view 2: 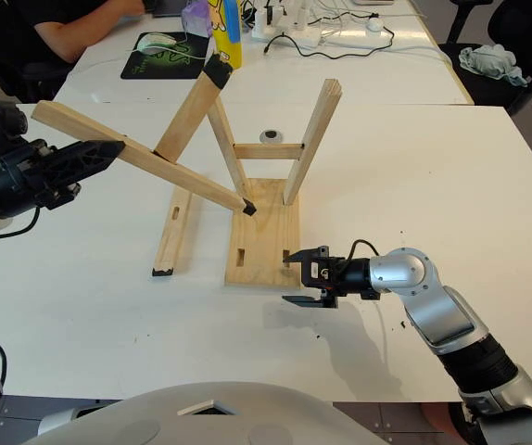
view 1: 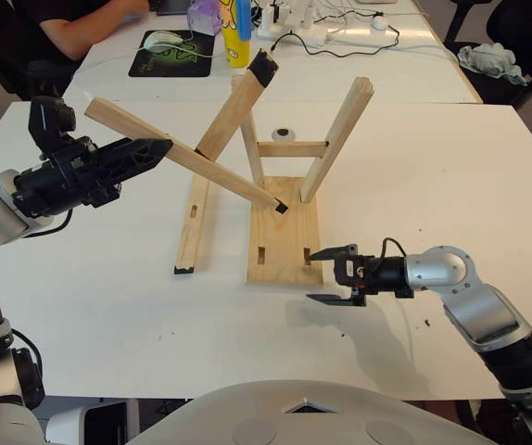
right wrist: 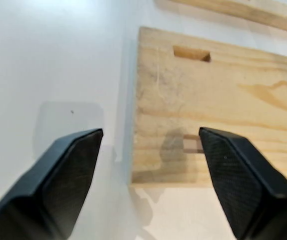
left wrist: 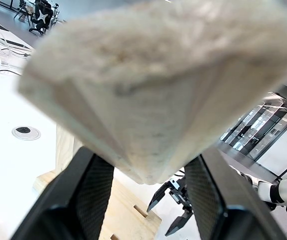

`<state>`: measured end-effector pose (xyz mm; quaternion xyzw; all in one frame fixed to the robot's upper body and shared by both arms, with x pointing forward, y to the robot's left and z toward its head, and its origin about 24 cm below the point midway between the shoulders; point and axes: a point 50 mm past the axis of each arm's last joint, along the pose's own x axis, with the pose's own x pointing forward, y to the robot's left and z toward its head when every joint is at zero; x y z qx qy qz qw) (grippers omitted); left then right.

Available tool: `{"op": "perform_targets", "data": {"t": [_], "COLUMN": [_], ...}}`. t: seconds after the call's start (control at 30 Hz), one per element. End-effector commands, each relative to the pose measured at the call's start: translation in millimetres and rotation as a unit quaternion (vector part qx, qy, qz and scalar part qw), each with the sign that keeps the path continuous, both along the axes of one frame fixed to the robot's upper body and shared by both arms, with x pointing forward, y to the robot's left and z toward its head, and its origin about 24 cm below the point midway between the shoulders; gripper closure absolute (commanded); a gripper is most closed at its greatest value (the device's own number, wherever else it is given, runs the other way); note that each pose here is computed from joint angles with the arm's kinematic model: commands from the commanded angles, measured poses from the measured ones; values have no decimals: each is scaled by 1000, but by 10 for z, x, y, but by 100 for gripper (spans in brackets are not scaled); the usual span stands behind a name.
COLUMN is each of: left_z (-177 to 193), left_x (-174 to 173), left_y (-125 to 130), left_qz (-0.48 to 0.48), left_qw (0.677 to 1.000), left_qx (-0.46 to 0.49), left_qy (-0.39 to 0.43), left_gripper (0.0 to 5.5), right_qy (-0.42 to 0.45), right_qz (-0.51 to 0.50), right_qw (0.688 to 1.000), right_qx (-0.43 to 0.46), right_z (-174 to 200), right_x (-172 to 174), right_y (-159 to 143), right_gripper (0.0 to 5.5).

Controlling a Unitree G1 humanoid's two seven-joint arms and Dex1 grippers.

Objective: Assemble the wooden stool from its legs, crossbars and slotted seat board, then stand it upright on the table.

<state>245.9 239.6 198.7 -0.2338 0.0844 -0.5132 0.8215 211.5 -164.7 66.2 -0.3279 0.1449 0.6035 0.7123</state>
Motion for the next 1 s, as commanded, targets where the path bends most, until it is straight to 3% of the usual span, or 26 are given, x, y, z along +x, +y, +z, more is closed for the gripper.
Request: {"op": "perform_targets", "data": {"t": [0.03,0.37,0.6,0.73,0.9,1.0], "left_z": [41,-105,0,48,88,38], "left_x": [18,-23,117,146,126,118], "left_y": [5,-175,-304,-359,-480,-498], "left_qz": [10,5,54,41,6,-7], "left_qw": [1000,999,984,975,967,961], "left_qx": [1,50,129,166,193,217], "left_qy": [-9,-14,-108,-140,-167,-170], "left_gripper": [344,344,344,344,344,344], "right_qy": [-60,-100,-101,-19,103,77], "right_qz": [-18,-44,-75,-106,-192,-294], "right_qw": [998,994,992,989,924,895], "right_qx": [-1,-22,-19,102,314,326], "right_z": [52,128,164,298,507,347], "right_x": [160,401,480,404,312,378], "right_y": [-1,-171,-294,-215,-141,-90], "right_gripper": [192,192,192,192,216,266]}}
